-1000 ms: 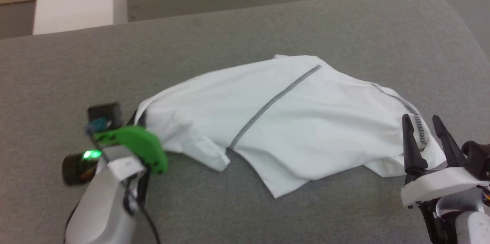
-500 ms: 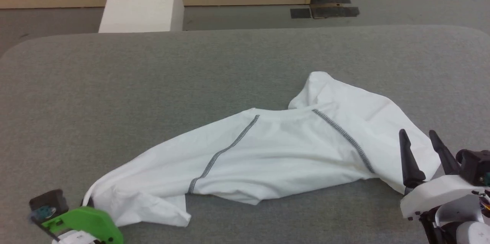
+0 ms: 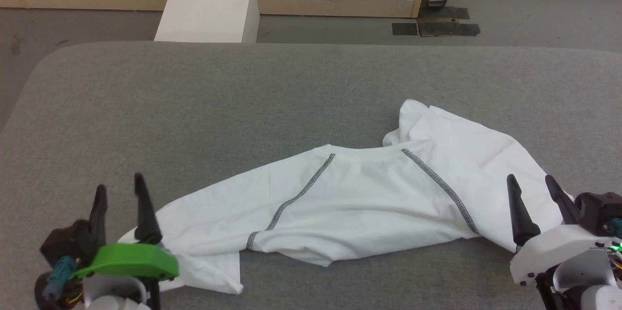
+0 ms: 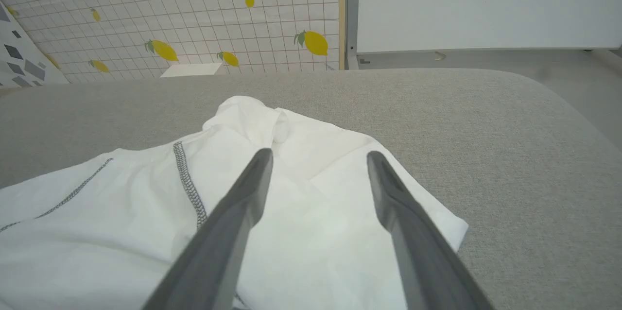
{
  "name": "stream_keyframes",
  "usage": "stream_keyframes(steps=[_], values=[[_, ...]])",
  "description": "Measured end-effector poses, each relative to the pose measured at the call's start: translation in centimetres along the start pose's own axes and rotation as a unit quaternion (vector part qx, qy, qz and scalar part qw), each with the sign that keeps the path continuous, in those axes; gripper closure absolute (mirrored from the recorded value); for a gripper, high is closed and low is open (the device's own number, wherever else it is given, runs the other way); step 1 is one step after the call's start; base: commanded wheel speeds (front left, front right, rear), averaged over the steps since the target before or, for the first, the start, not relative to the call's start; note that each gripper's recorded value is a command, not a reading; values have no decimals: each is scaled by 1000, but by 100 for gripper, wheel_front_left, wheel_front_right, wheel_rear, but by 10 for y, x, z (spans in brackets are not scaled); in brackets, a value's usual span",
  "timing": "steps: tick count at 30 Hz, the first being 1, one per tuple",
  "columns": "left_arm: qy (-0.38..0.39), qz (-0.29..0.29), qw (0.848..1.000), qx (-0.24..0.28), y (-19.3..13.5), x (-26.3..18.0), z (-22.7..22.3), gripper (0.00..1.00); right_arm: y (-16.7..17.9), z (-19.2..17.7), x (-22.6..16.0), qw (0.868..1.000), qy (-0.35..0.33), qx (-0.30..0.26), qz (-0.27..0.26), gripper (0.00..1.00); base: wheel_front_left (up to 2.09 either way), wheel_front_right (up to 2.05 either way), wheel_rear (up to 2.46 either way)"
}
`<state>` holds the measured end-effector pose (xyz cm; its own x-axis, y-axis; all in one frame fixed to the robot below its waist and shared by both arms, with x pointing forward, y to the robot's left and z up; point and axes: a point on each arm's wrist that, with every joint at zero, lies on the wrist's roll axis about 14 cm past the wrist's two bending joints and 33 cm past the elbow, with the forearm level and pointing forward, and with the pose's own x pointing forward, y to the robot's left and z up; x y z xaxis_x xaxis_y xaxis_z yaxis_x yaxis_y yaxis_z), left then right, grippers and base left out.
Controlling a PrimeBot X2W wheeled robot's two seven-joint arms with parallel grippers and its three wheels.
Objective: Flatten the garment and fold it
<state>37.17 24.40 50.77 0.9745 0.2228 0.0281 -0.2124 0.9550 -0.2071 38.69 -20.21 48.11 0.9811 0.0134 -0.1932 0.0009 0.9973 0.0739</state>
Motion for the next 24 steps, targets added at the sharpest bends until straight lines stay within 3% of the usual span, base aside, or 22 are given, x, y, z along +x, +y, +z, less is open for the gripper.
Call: stream_keyframes(steps=[7,12,17,18,20,24], values=[[-41,-59,997,2,-45,15,14,0,-5,-39,13,991,126,-37,-11,0,0,0,0],[-39,-81,996,-1,-64,25,6,0,-11,-65,33,973,221,-55,-19,0,0,0,0],[-25,-84,996,5,-66,32,-8,0,-12,-100,35,945,320,-65,-14,0,0,0,0],[-21,-83,996,6,-65,33,-12,0,-11,-103,36,942,329,-67,-10,18,0,0,0],[-13,-79,997,8,-62,35,-18,0,-11,-101,41,941,332,-68,-6,100,0,0,0],[-14,-75,997,9,-59,34,-17,0,-7,-92,40,948,312,-59,0,100,0,0,0]])
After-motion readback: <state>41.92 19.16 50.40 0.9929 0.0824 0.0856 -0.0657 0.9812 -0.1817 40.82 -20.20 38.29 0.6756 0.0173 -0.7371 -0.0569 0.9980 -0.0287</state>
